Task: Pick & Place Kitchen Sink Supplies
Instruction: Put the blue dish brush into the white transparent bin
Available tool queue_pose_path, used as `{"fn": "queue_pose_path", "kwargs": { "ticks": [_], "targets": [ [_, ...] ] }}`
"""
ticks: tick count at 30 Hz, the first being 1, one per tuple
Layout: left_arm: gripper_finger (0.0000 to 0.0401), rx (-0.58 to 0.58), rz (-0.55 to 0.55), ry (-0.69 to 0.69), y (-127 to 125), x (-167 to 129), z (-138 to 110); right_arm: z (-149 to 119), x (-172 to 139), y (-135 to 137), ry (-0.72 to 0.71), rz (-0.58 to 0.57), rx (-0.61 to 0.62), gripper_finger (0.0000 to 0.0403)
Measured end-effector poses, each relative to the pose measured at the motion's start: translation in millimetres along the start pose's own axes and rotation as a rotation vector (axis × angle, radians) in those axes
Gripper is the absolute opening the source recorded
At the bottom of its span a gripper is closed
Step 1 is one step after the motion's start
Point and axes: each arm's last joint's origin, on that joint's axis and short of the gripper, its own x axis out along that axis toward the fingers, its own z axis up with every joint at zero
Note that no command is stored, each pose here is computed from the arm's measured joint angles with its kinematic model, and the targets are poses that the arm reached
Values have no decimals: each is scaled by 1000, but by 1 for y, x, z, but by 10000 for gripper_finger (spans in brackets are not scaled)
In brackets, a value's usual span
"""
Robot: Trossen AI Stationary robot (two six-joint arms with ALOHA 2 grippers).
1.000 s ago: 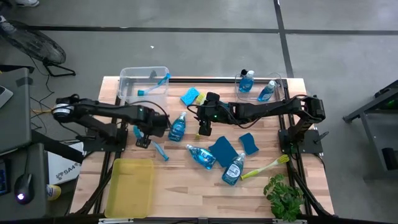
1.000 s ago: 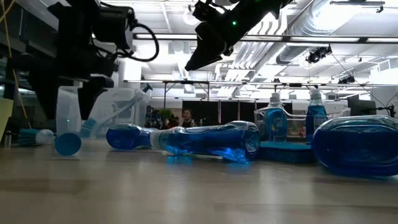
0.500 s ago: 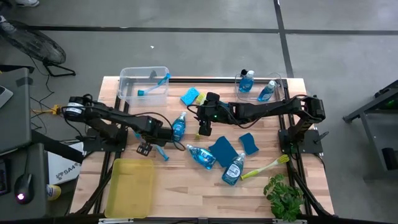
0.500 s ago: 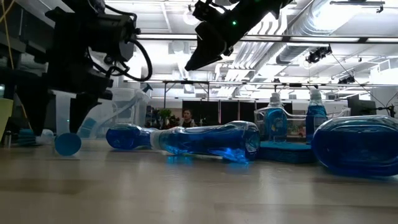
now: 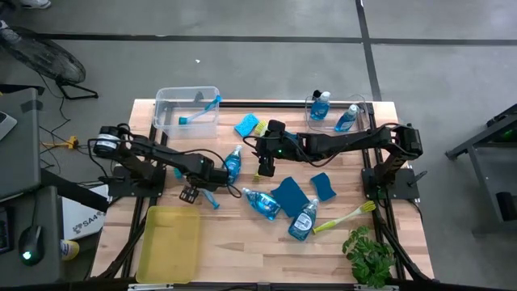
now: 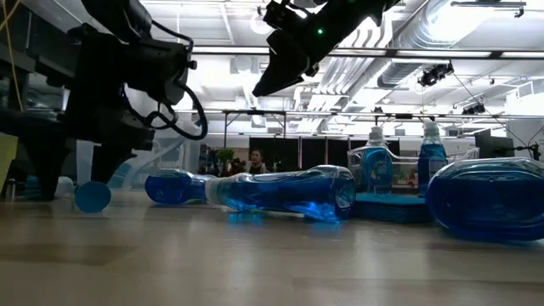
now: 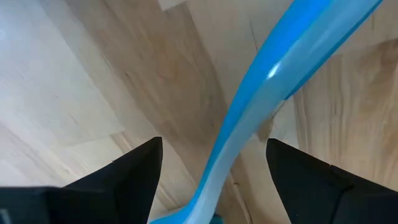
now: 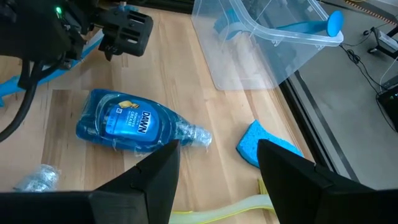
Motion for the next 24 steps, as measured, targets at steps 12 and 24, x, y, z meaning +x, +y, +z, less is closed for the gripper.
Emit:
{"fn": "queue_pose_path", "kwargs": {
  "ticks": [12,24],
  "targets": [
    [163,-23,1,12,0,0,-1,0,0,0,2,0,0,209],
    [37,-57,-25,25,-1,0,-2,0,0,0,3,-1,0,209]
  ]
}}
